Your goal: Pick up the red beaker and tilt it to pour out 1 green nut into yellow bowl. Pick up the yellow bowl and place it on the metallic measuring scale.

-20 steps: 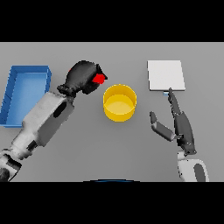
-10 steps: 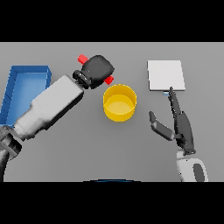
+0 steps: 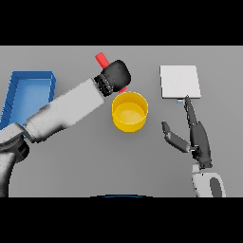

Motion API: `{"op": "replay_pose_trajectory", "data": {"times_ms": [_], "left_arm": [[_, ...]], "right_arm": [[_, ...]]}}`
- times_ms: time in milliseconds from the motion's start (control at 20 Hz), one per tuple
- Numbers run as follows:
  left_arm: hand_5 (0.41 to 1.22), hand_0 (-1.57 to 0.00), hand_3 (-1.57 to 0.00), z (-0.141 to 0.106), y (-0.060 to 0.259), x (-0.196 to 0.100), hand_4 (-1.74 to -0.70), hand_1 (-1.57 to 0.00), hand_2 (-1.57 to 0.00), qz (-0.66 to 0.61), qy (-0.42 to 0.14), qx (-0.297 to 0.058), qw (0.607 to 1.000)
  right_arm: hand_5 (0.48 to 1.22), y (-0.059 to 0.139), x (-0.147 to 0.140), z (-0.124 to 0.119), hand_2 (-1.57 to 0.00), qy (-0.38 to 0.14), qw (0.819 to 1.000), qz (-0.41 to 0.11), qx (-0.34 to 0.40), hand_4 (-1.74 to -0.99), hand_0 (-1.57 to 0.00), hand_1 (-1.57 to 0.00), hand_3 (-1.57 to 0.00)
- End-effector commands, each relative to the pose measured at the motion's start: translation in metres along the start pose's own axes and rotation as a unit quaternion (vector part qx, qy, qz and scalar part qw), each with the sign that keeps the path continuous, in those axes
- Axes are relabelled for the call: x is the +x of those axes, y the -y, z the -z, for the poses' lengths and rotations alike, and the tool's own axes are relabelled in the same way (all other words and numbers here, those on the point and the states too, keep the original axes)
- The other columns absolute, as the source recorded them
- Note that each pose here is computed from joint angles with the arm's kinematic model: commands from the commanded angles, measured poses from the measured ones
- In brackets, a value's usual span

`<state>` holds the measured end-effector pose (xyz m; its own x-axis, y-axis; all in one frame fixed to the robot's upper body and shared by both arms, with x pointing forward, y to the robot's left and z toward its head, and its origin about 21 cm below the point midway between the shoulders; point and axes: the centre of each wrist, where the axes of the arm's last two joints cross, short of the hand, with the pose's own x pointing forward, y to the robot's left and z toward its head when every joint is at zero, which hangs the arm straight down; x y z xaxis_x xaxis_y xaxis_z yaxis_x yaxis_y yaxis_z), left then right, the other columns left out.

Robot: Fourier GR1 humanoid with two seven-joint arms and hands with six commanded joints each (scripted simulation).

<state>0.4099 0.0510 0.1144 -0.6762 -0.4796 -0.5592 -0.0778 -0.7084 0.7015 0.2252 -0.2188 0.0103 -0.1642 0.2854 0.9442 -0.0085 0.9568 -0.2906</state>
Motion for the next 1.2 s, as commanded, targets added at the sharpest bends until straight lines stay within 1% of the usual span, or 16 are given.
{"op": "replay_pose_trajectory", "data": {"times_ms": [0,100,150,250,350,450,500,600,650,750,800,900,1000,1050,1100,1150], "left_arm": [[1.22,-1.57,-1.57,0.002,-0.002,0.001,-1.73,-1.57,-1.57,0.018,0.004,0.0,1.0],[1.221,-1.57,-1.57,0.005,-0.001,0.006,-1.74,-1.57,-1.57,0.057,0.022,0.003,0.998],[1.221,-1.57,-1.57,0.005,-0.001,0.007,-1.74,-1.57,-1.57,0.089,0.025,0.001,0.996],[1.221,-1.57,-1.57,0.007,-0.011,0.008,-1.74,-1.57,-1.57,0.137,0.019,-0.003,0.99],[1.221,-1.57,-1.57,0.011,-0.014,0.015,-1.73,-1.57,-1.57,0.173,0.027,-0.002,0.985],[1.221,-1.57,-1.57,0.015,-0.015,0.022,-1.73,-1.57,-1.57,0.202,0.03,-0.001,0.979],[1.221,-1.57,-1.57,0.015,-0.017,0.019,-1.73,-1.57,-1.57,0.213,0.028,-0.002,0.977],[1.221,-1.57,-1.57,0.015,-0.022,0.023,-1.73,-1.57,-1.57,0.235,0.03,-0.007,0.972],[1.221,-1.57,-1.57,0.015,-0.024,0.022,-1.72,-1.57,-1.57,0.246,0.029,-0.004,0.969],[1.221,-1.57,-1.57,0.016,-0.03,0.024,-1.72,-1.57,-1.57,0.268,0.032,-0.005,0.963],[1.221,-1.57,-1.57,0.014,-0.031,0.02,-1.72,-1.57,-1.57,0.276,0.03,-0.007,0.961],[1.221,-1.57,-1.57,0.012,-0.048,0.007,-1.72,-1.57,-1.57,0.293,0.028,-0.007,0.956],[1.221,-1.57,-1.57,0.007,-0.068,-0.014,-1.72,-1.57,-1.57,0.3,0.005,0.004,0.954],[1.221,-1.57,-1.57,0.003,-0.076,-0.03,-1.72,-1.57,-1.57,0.315,-0.02,0.006,0.949],[1.221,-1.57,-1.57,-0.001,-0.086,-0.041,-1.73,-1.57,-1.57,0.306,-0.035,0.012,0.951],[1.221,-1.57,-1.37,-0.008,-0.095,-0.06,-1.73,-1.57,-1.57,0.288,-0.052,0.021,0.956]], "right_arm": [[0.635,-0.002,0.002,0.004,0.0,-0.001,1.0,0.003,-0.005,-1.179,0.0,0.0,0.0],[0.627,-0.002,0.0,0.001,0.0,0.0,1.0,0.008,-0.005,-1.179,0.0,0.0,0.0],[0.624,-0.001,0.0,0.002,0.0,-0.003,1.0,0.001,-0.008,-1.169,0.0,0.0,0.0],[0.625,-0.003,0.005,0.006,0.0,-0.001,1.0,0.006,-0.007,-1.164,0.0,0.0,0.0],[0.627,0.001,0.003,0.006,0.0,-0.003,1.0,0.002,-0.009,-1.162,0.0,0.0,0.0],[0.629,0.0,0.001,0.002,0.0,-0.002,1.0,-0.008,-0.002,-1.157,0.0,0.0,0.0],[0.632,0.003,-0.002,0.002,0.0,0.0,1.0,-0.014,-0.002,-1.159,0.0,0.0,0.0],[0.635,0.0,-0.001,0.003,0.0,-0.001,1.0,-0.014,-0.007,-1.16,0.0,0.0,0.0],[0.637,-0.001,0.001,0.001,0.0,0.008,1.0,-0.015,-0.01,-1.155,0.0,0.0,0.0],[0.634,0.0,0.001,0.002,0.0,0.002,1.0,-0.011,-0.012,-1.151,0.0,0.0,0.0],[0.635,0.0,0.002,0.0,0.0,0.007,1.0,-0.004,-0.009,-1.154,0.0,0.0,0.0],[0.636,0.0,0.004,0.001,0.0,0.008,1.0,0.0,-0.013,-1.153,0.0,0.0,0.0],[0.642,0.0,0.002,0.002,0.0,0.006,1.0,0.004,-0.006,-1.147,0.0,0.0,0.0],[0.649,-0.001,0.0,0.002,0.0,0.01,1.0,0.004,-0.004,-1.15,0.0,0.0,0.0],[0.654,-0.003,0.001,0.003,0.0,0.015,1.0,0.001,-0.004,-1.154,0.0,0.0,0.0],[0.659,-0.003,0.001,0.003,0.0,0.021,1.0,0.0,-0.004,-1.156,0.0,0.0,0.0]]}}
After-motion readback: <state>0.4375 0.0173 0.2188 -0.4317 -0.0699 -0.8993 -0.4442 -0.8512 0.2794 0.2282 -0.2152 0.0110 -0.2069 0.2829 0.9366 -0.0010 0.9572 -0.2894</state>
